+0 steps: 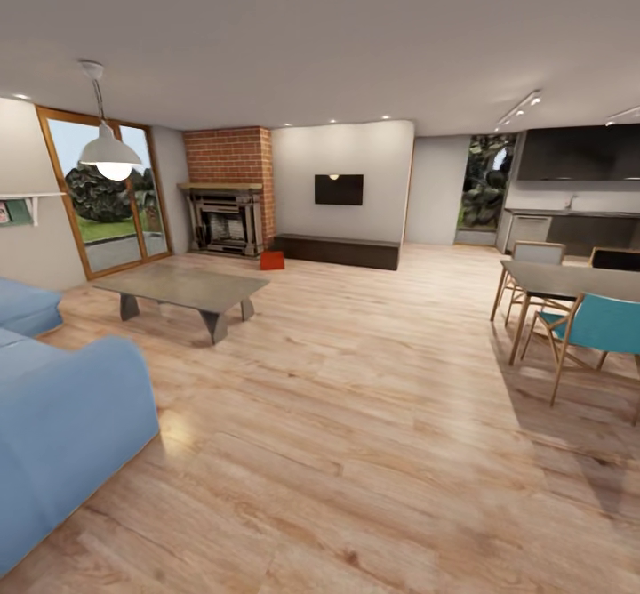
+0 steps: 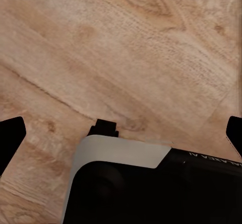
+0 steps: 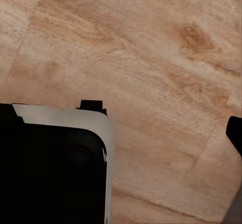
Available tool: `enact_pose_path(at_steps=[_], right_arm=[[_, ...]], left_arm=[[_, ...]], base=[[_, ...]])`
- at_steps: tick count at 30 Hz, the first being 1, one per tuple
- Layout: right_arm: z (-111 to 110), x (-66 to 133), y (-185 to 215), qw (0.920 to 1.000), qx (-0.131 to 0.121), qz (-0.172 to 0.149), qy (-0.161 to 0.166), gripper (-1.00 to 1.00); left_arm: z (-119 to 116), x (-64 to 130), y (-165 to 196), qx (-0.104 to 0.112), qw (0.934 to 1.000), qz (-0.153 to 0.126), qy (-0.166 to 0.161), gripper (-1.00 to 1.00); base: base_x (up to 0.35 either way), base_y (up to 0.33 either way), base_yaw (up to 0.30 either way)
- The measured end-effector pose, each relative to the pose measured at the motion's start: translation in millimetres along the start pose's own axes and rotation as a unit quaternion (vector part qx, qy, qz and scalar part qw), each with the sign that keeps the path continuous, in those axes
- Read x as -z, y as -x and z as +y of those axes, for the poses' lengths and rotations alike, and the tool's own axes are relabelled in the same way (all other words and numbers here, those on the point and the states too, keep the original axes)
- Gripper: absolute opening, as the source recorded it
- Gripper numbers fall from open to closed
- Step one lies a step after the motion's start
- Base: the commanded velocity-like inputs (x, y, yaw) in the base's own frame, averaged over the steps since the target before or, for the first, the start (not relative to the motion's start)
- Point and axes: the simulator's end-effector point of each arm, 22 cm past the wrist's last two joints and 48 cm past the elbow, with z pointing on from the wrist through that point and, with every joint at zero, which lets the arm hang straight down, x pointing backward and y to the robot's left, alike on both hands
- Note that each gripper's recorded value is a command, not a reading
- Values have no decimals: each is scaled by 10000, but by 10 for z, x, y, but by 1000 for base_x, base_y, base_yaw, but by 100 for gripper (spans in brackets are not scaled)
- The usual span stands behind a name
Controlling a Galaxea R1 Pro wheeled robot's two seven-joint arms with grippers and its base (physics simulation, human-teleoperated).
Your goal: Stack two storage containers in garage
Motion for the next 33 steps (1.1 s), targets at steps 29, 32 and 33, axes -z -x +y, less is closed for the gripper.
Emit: enact_pose_path(at_steps=[29,32,33], right_arm=[[-4,0,-1,10000,48,1,13,100],[-7,0,-1,10000,44,0,5,100],[-8,0,0,10000,41,0,3,100]], left_arm=[[-11,0,7,-3,10000,-18,-8,100],[-11,1,9,1,10000,-22,-7,100],[-11,1,8,1,10000,-20,-7,100]], base=[[322,0,0],[322,0,0],[322,0,0]])
